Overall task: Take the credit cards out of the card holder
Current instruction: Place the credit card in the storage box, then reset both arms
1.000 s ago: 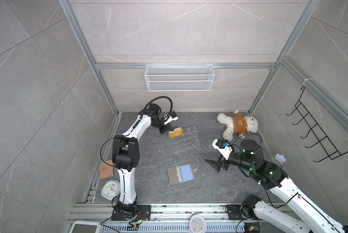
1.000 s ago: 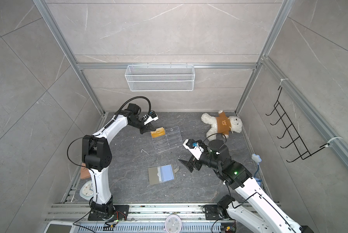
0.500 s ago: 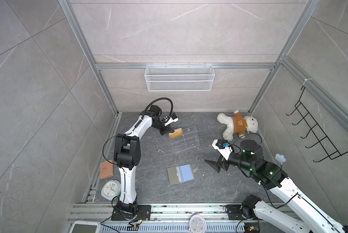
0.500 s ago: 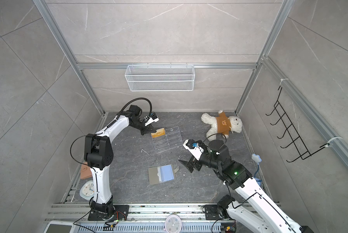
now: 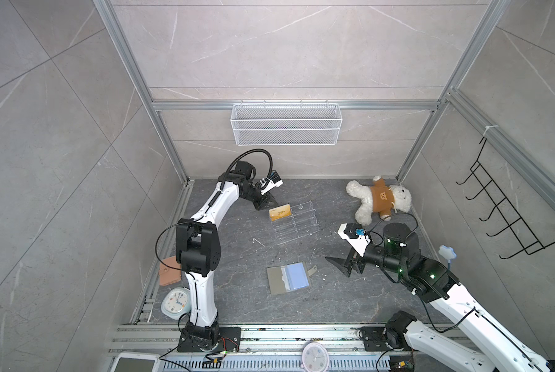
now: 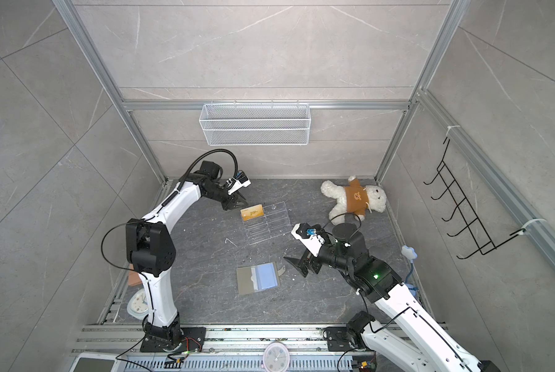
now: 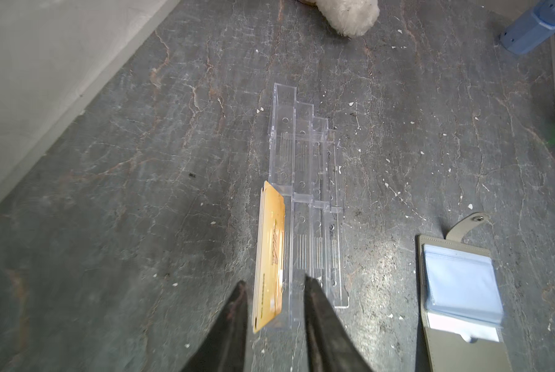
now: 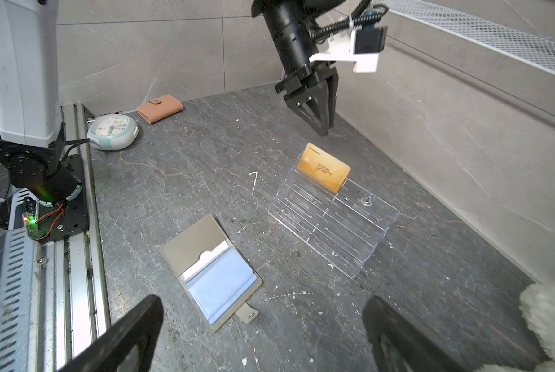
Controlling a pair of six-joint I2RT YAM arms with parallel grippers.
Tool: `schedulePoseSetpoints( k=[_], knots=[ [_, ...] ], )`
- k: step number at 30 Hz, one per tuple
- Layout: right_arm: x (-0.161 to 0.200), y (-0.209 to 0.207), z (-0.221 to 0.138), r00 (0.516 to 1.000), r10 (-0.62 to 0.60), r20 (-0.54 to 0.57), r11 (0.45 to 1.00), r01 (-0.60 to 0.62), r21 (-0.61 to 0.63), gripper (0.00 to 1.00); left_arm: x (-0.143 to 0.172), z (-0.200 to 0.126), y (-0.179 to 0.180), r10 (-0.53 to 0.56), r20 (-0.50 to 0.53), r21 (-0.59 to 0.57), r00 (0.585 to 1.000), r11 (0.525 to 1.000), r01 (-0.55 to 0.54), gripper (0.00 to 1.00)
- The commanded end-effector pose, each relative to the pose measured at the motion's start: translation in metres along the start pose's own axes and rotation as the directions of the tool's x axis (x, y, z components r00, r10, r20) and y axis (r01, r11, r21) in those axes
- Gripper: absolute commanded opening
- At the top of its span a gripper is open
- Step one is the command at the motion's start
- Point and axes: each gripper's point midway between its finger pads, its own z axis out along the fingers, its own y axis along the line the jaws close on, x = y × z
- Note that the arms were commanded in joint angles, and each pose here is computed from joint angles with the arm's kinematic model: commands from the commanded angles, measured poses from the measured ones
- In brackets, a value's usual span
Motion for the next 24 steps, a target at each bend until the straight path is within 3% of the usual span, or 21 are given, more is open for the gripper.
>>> schedulePoseSetpoints(
  k=[1,7,10,13,19,24],
  knots=[
    [0.001,0.003,0.004,0.999,0.035,0.017,0.999,-0.035,-0.017,1.00,-0.058,-0.059,-0.007,0.101,0.139,-0.158,0.985,0.984,-0.079,0.41],
    [0.002,-0.013,0.007,0.996,0.075,0.043,0.995,-0.078,0.069,1.00,-0.106,-0.131,-0.019,0.190,0.365,-0.402,0.911,0.915,-0.030,0.61],
    [0.004,-0.023,0.005,0.996,0.080,0.039,0.988,-0.085,0.132,1.00,-0.116,-0.166,-0.035,0.228,0.461,-0.480,0.857,0.877,0.025,0.86],
    [0.005,-0.038,0.001,0.993,0.108,0.055,0.968,-0.117,0.223,1.00,-0.117,-0.194,-0.056,0.241,0.510,-0.510,0.826,0.858,0.065,0.89],
    [0.010,-0.067,-0.014,0.974,0.210,0.082,0.891,-0.225,0.395,1.00,-0.097,-0.244,-0.073,0.149,0.596,-0.571,0.789,0.769,0.286,0.95],
    [0.024,-0.084,-0.024,0.949,0.310,0.065,0.810,-0.299,0.505,1.00,-0.069,-0.258,-0.105,0.067,0.665,-0.511,0.744,0.767,0.387,1.00]
  ],
)
